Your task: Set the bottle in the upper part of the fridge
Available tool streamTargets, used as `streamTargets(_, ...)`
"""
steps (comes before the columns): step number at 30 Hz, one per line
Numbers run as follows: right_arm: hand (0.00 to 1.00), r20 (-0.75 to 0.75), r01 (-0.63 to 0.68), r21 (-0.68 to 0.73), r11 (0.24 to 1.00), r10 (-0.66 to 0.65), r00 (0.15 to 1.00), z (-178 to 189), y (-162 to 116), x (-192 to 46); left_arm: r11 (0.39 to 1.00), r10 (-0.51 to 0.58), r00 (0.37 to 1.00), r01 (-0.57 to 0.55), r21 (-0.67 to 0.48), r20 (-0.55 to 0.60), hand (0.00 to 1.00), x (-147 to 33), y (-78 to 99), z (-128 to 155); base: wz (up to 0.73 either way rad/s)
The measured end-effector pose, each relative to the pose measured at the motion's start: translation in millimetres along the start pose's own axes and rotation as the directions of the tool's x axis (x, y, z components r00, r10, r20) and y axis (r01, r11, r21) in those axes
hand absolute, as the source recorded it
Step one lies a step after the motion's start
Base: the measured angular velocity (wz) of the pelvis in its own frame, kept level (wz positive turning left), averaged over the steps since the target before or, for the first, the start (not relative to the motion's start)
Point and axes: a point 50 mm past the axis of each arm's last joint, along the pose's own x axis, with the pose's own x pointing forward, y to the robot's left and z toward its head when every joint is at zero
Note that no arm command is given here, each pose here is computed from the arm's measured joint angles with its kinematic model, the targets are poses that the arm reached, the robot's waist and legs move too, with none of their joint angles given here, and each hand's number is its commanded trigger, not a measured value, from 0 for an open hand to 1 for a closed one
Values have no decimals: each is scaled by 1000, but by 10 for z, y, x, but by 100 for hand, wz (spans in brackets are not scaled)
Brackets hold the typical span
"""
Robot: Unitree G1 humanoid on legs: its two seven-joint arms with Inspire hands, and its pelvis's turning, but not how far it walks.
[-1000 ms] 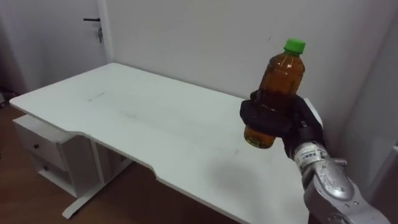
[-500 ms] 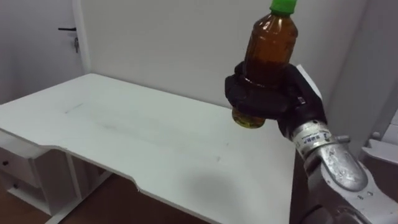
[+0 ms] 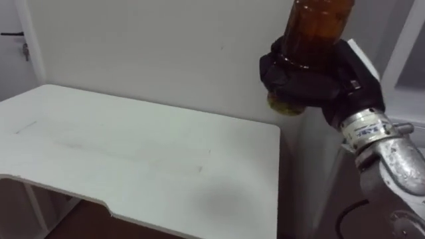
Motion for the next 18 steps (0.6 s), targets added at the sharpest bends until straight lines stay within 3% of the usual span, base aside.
streamTargets(7,100,15,26,-47,999,-26,1000,71,-156,1,1000,-12,1000,12,1,11,0,0,11,25,-13)
streamTargets(18,100,12,135,15,991,-135,991,89,-411,-59,1000,0,1000,1,-2,6,0,-5,41,1,-7)
